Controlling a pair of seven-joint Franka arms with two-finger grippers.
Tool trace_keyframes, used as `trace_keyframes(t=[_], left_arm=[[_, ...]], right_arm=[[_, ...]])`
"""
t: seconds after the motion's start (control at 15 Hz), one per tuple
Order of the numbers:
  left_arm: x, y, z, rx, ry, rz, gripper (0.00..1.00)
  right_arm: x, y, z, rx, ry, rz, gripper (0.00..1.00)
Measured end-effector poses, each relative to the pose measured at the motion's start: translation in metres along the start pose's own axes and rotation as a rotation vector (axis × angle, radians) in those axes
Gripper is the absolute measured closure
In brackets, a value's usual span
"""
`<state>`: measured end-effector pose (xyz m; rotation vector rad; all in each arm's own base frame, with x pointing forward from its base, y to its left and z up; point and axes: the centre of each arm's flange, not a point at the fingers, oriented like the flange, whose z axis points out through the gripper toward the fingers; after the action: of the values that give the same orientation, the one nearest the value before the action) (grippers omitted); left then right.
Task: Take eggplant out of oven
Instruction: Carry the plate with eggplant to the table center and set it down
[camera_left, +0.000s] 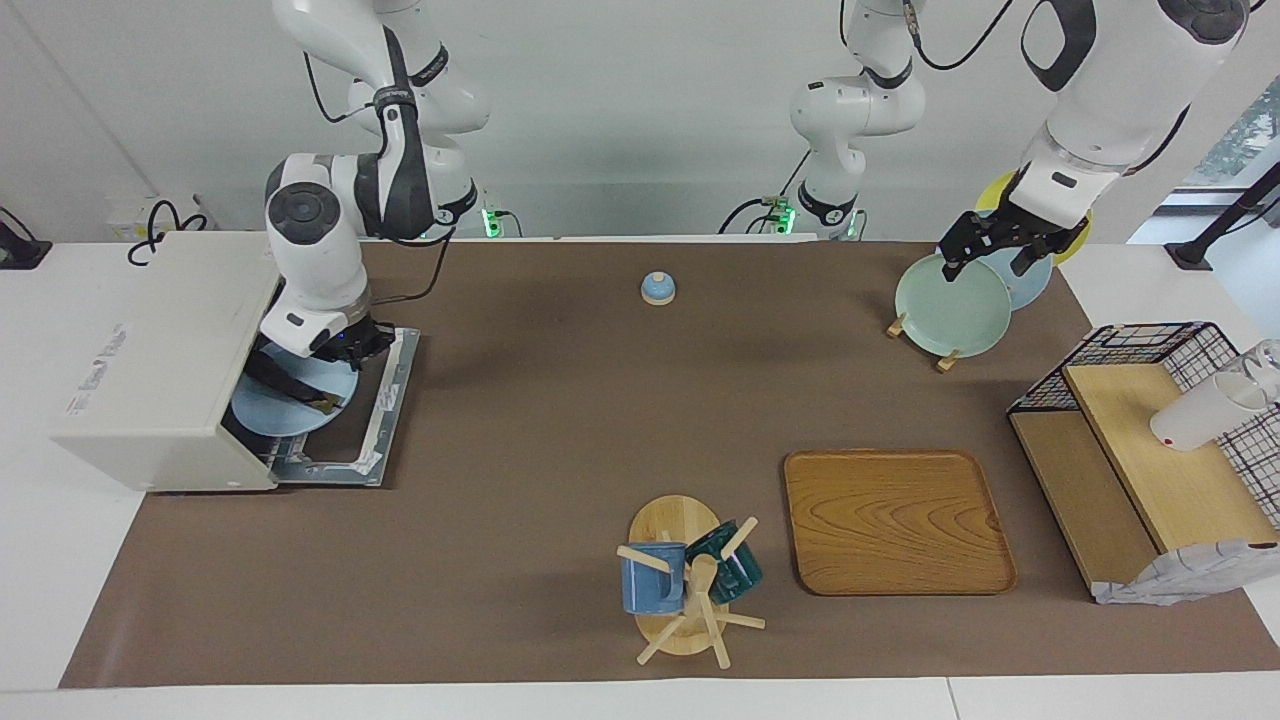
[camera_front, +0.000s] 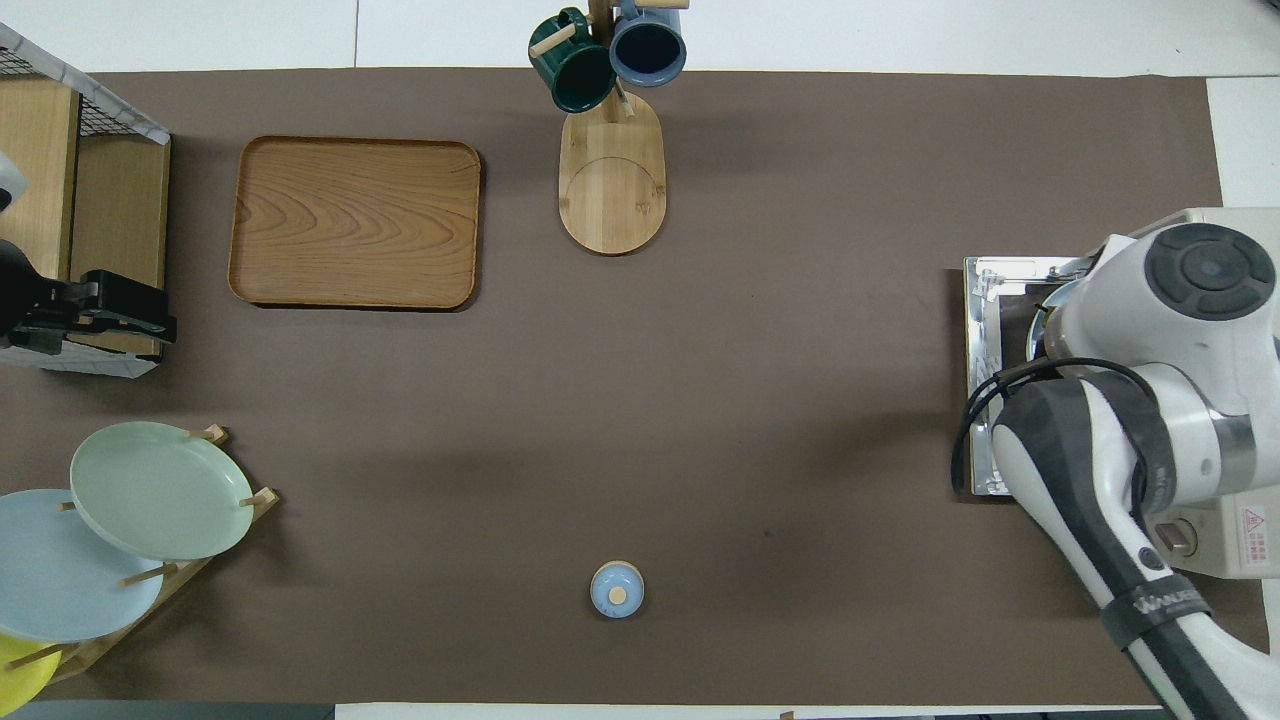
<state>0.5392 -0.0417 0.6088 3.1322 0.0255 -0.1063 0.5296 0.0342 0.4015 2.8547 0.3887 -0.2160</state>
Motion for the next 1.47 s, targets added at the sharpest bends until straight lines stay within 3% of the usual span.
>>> trace_keyframes(t=[0.33,0.67,1.07,1.47], left_arm=[[0.001,-0.008,-0.001,-0.001,0.006,-0.014,0.00],[0.002,-0.009,-0.002,-0.002,0.017,-0.016,0.00],[0.003,-0.011,-0.003,-0.003,0.024,-0.020,0.00],[0.006,-0.017,-0.005,-0.005,0.044,-0.032,0.00]], right_arm=[[0.015,-0.116,-0.075,-0.084,0.031,0.008,0.98],[0.035,-0.201,-0.118,0.008,0.093,0.155,0.98],[0.092,-0.385,-0.121,0.000,0.098,0.299,0.98],[0.109,-0.415,-0.121,0.105,0.126,0.353,0.98]])
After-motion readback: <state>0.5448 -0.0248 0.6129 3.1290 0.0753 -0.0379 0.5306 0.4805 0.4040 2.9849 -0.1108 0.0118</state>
